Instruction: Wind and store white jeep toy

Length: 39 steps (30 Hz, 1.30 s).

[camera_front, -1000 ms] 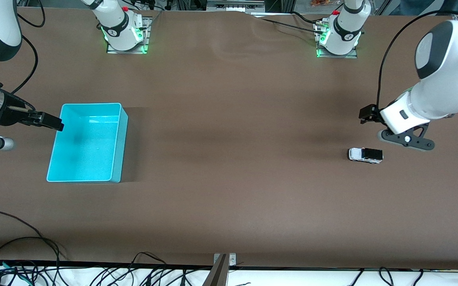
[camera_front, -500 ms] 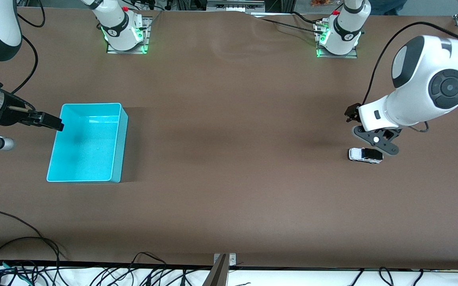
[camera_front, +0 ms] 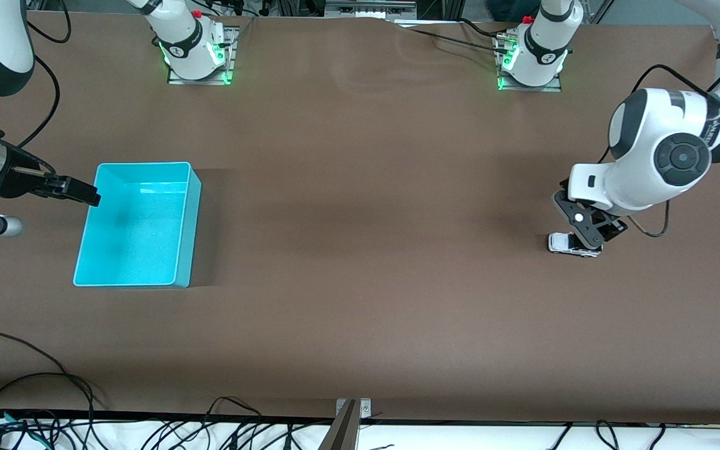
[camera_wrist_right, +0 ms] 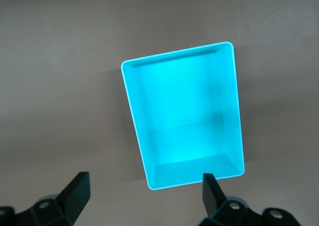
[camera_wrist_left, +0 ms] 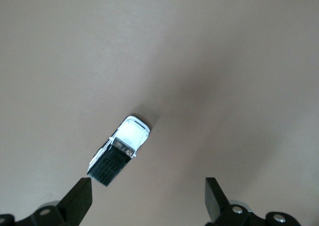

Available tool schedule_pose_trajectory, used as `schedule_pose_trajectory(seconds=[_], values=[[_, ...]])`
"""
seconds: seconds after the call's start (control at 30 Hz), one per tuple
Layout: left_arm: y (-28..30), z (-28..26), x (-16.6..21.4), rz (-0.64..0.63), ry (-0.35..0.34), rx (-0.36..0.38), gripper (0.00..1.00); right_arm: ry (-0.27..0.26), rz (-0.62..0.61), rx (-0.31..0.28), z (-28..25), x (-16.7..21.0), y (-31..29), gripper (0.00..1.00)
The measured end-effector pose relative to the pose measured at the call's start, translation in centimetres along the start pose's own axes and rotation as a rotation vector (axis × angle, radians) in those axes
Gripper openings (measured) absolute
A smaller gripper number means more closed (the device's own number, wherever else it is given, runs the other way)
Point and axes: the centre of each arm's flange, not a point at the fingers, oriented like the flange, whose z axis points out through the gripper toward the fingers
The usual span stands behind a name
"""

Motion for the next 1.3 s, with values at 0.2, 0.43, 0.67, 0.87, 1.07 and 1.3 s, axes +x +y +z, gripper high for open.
schedule_pose_trajectory(seconds=[0.2, 0.43, 0.67, 0.87, 1.07, 1.3], values=[[0.5, 2.9, -0.1, 0.127, -0.054, 0.048, 1.00, 0.000, 0.000, 0.000, 0.0, 0.0, 0.0, 1.00], [0.0, 6.1, 0.2, 0.279, -0.051, 0.051, 1.00, 0.000, 0.000, 0.000, 0.0, 0.0, 0.0, 1.00], [-2.7, 9.8, -1.5, 0.424, -0.020, 0.057, 1.00, 0.000, 0.000, 0.000, 0.0, 0.0, 0.0, 1.00], [-4.1, 12.8, -2.7, 0.495, -0.009, 0.040, 1.00, 0.000, 0.000, 0.001, 0.0, 0.0, 0.0, 1.00], [-4.3, 14.5, -2.4, 0.547, -0.005, 0.048, 1.00, -0.002, 0.000, 0.008, 0.0, 0.0, -0.1, 1.00], [-4.7, 14.8, -2.7, 0.574, -0.016, 0.066, 1.00, -0.002, 0.000, 0.009, 0.0, 0.0, -0.1, 1.00]])
